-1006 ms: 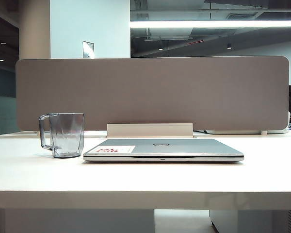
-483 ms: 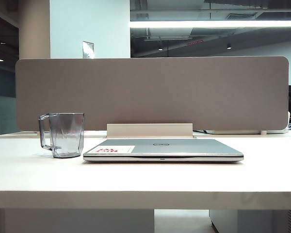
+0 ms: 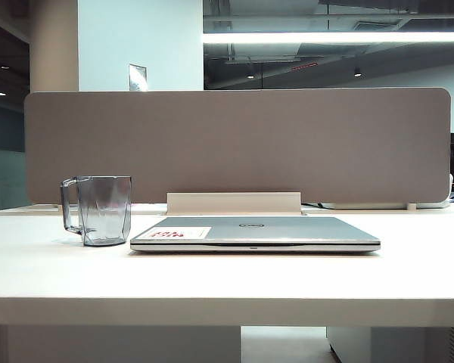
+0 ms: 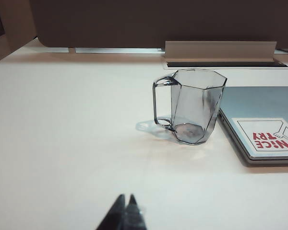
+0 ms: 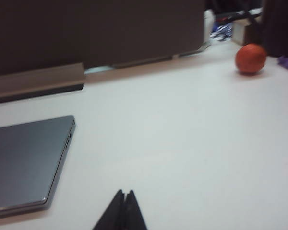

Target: Pick up the water cup and place it on the left side of the laptop.

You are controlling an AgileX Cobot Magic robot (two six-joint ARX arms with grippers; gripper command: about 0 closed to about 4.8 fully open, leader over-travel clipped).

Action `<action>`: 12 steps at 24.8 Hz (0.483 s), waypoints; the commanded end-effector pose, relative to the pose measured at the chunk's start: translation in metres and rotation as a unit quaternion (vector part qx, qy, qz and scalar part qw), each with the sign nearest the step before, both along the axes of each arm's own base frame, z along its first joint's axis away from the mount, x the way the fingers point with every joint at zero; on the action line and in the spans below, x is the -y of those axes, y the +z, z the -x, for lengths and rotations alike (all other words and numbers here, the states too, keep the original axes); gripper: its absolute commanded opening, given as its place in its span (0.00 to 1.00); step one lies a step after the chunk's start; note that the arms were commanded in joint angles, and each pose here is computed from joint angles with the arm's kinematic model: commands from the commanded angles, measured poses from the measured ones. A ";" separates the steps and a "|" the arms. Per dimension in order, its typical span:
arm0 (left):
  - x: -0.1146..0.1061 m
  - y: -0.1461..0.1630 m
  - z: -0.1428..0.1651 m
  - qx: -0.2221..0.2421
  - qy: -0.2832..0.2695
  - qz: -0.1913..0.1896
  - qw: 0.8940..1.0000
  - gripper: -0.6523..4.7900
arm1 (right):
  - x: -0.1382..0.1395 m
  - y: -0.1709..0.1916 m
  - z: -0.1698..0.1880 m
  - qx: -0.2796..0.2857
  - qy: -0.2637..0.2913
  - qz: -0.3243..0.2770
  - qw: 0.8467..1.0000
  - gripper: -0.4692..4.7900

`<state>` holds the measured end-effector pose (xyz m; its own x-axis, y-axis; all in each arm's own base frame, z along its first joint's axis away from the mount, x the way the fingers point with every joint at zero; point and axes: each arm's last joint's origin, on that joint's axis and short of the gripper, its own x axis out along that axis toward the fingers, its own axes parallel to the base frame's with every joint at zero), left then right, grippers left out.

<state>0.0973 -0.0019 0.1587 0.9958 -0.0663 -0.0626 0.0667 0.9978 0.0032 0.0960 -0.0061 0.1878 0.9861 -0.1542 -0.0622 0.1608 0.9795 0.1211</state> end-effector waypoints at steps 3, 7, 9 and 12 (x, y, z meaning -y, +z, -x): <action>0.000 0.002 0.000 0.007 0.001 -0.002 1.000 0.11 | -0.001 -0.009 0.003 0.009 0.006 0.004 1.000 0.08; 0.000 0.002 0.000 0.007 0.001 -0.002 1.000 0.11 | -0.002 -0.021 0.001 0.005 0.023 0.002 1.000 0.08; 0.000 0.002 0.000 0.007 0.001 -0.002 1.000 0.11 | -0.002 -0.024 0.000 0.004 0.036 0.001 0.999 0.08; 0.000 0.002 0.000 0.007 0.001 -0.002 1.000 0.11 | -0.003 -0.028 -0.001 -0.001 0.045 0.000 0.999 0.08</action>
